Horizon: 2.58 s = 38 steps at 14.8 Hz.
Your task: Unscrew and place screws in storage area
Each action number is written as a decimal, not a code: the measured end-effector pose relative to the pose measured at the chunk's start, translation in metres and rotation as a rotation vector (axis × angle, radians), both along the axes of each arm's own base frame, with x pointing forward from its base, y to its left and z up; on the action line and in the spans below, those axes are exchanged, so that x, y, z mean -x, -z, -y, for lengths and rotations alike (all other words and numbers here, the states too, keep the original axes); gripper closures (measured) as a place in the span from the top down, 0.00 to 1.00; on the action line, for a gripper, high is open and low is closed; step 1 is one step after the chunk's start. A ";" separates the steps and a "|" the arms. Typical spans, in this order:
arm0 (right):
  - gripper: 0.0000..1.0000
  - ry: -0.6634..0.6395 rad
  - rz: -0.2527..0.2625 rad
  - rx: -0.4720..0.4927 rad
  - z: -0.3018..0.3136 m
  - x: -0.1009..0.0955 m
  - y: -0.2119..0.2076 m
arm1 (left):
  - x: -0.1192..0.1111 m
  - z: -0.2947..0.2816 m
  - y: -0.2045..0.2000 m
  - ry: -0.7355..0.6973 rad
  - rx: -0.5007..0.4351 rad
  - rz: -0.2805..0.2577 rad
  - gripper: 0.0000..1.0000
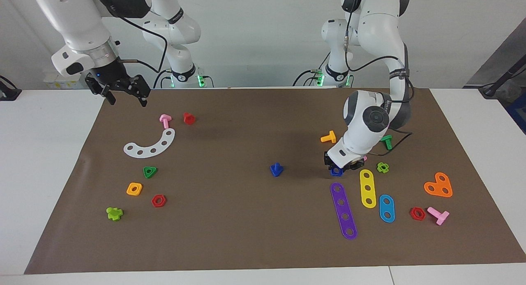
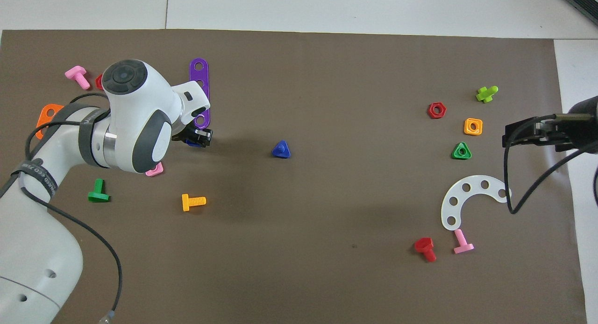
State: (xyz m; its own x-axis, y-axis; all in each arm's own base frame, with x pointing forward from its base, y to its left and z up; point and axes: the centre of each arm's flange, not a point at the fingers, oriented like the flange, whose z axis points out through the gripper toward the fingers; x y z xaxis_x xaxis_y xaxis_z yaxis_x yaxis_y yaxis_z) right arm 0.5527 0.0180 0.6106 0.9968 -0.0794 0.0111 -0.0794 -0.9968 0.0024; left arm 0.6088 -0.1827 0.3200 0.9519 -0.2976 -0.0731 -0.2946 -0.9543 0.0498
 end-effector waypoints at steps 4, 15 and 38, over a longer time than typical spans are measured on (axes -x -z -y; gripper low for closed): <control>1.00 0.034 0.046 -0.015 -0.086 -0.012 0.029 | 0.005 -0.015 0.003 0.038 0.003 0.002 0.68; 1.00 0.121 0.117 -0.097 -0.344 -0.041 0.190 | 0.011 -0.111 -0.166 -0.083 -0.007 0.028 1.00; 0.42 -0.085 0.134 0.008 -0.422 -0.021 0.300 | 0.066 -0.168 -0.260 -0.199 -0.014 0.109 0.99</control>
